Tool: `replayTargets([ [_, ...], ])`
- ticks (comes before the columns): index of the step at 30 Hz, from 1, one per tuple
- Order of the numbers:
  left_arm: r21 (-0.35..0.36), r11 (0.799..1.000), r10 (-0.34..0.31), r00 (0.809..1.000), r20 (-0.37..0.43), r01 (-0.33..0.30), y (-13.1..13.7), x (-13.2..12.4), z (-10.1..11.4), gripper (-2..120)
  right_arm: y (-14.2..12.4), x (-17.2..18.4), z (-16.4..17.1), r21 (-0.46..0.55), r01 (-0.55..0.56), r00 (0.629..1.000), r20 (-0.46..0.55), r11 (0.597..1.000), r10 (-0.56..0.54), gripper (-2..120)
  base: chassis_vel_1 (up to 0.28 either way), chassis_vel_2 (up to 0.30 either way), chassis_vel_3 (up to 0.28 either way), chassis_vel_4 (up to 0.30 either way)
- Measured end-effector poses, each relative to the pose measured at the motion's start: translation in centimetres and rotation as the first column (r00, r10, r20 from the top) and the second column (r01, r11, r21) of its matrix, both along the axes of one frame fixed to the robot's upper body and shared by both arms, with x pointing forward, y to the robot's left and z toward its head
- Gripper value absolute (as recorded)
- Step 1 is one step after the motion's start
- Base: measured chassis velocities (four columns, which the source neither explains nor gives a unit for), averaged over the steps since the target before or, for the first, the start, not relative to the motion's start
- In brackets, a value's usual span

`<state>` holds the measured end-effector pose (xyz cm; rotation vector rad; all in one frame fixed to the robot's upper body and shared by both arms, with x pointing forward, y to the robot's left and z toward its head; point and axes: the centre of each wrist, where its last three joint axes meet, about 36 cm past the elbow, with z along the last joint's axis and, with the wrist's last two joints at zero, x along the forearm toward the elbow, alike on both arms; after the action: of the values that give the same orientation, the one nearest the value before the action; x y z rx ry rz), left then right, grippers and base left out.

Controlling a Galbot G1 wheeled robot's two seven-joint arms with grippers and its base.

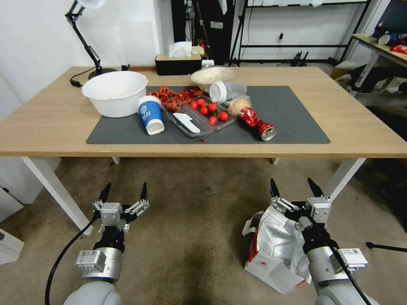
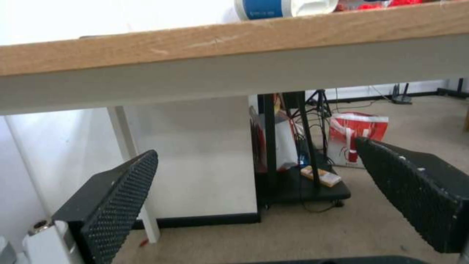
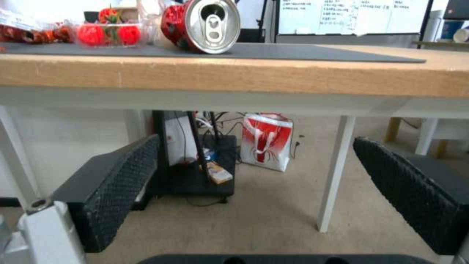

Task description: Pick up the food delivery bag from the floor and place it on the table.

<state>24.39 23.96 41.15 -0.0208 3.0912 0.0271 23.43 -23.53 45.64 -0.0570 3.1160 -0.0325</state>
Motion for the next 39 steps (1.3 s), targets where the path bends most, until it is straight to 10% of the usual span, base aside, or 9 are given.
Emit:
replayTargets([
  [39, 0.007, 1.0, 0.007, 1.0, 0.001, -0.007, 0.16, 0.07, -0.01, 100, -0.36, 0.12, 0.14, 0.006, -0.003, 1.0, 0.005, 1.0, 0.003, 100, 0.0, 0.0, 0.0, 0.0],
])
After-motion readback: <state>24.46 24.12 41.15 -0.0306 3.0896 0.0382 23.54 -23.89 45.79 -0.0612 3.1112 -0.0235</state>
